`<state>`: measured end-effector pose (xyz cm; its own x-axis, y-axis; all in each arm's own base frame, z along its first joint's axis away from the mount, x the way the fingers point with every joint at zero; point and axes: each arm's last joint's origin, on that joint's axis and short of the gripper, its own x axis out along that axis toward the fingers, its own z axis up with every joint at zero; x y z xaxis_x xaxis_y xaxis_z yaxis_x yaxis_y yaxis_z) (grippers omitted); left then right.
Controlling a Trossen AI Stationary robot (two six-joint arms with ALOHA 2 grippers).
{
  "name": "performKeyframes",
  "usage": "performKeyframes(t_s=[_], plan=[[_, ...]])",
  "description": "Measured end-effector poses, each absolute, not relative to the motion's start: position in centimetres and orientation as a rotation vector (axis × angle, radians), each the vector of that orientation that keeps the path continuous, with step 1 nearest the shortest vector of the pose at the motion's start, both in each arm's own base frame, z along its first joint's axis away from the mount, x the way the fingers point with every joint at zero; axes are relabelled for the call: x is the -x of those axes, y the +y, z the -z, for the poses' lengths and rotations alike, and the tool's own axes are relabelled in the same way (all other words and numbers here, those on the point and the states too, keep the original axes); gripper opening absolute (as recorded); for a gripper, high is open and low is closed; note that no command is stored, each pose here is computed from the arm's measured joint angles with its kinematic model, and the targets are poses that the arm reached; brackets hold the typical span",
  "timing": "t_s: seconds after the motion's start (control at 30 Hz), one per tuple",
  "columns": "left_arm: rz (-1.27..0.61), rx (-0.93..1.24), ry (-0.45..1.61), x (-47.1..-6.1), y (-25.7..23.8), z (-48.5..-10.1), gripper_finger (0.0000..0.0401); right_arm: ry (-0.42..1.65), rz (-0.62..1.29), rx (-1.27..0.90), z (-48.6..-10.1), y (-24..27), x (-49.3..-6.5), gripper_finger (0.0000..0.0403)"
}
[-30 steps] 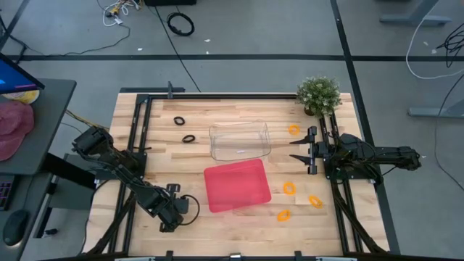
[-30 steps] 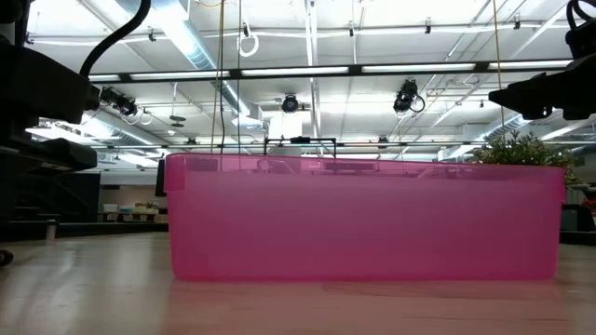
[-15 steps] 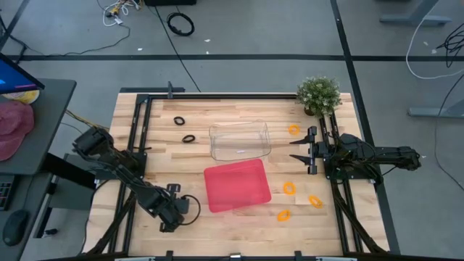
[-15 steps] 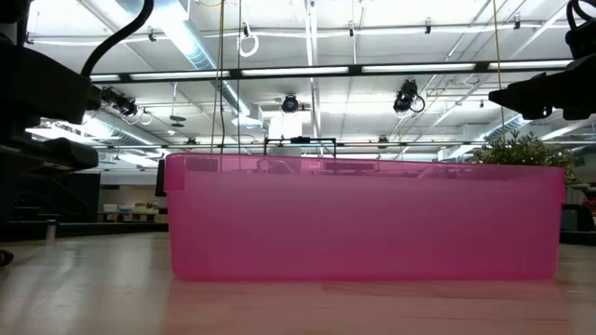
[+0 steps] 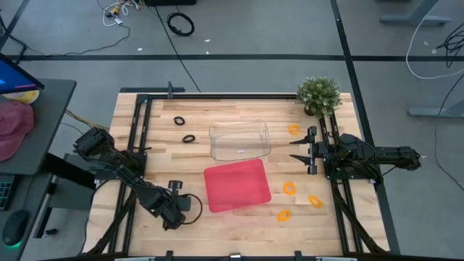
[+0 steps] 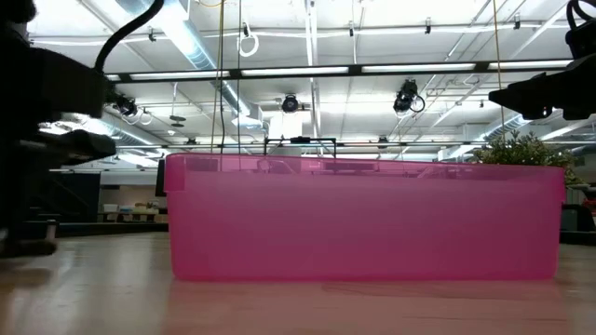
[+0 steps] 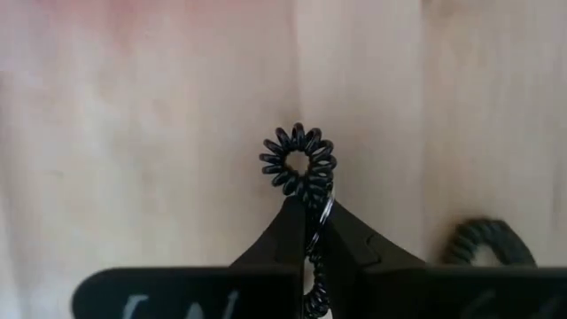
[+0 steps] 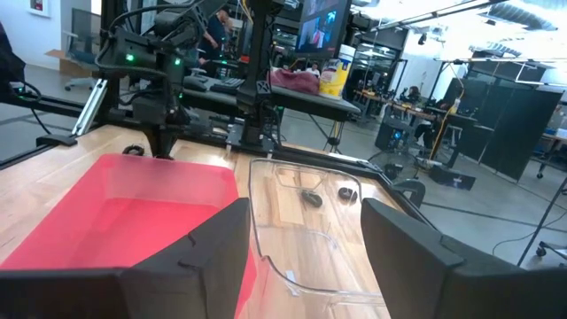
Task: Sort spring keychains
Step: Put the black spring keychain into the red bin
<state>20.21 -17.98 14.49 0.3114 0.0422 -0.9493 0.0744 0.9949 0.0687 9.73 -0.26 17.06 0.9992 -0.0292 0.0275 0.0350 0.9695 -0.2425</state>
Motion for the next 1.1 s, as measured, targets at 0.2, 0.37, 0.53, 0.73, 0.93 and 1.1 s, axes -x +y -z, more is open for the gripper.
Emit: performKeyframes(t_s=[0.2,0.37,0.53,0.73,0.93,1.1], plan=[[0.030,-0.081,1.186,-19.8,-17.5,-16.6,0.0016,-0.024,0.032,0.245,-17.1,-0.3,-9.7,0.0222],[0.016,-0.070,1.049,-19.1,-17.2,-19.2,0.0016,-0.023,0.032,0.245,-17.0,-0.3,-9.7,0.0222],[-0.012,-0.068,0.888,-18.1,-16.9,-21.7,0.0016,-0.024,0.032,0.245,-17.1,-0.3,-9.7,0.0222],[0.021,-0.091,0.795,-16.5,-16.8,-23.6,0.0016,-0.024,0.032,0.245,-17.1,-0.3,-9.7,0.0222],[-0.047,-0.085,0.591,-15.9,-16.8,-25.6,0.0016,-0.023,0.033,0.245,-17.0,-0.3,-9.7,0.0222],[-0.063,-0.141,0.511,-14.7,-17.6,-25.6,0.0016,-0.023,0.032,0.245,-17.1,-0.3,-9.7,0.0222]])
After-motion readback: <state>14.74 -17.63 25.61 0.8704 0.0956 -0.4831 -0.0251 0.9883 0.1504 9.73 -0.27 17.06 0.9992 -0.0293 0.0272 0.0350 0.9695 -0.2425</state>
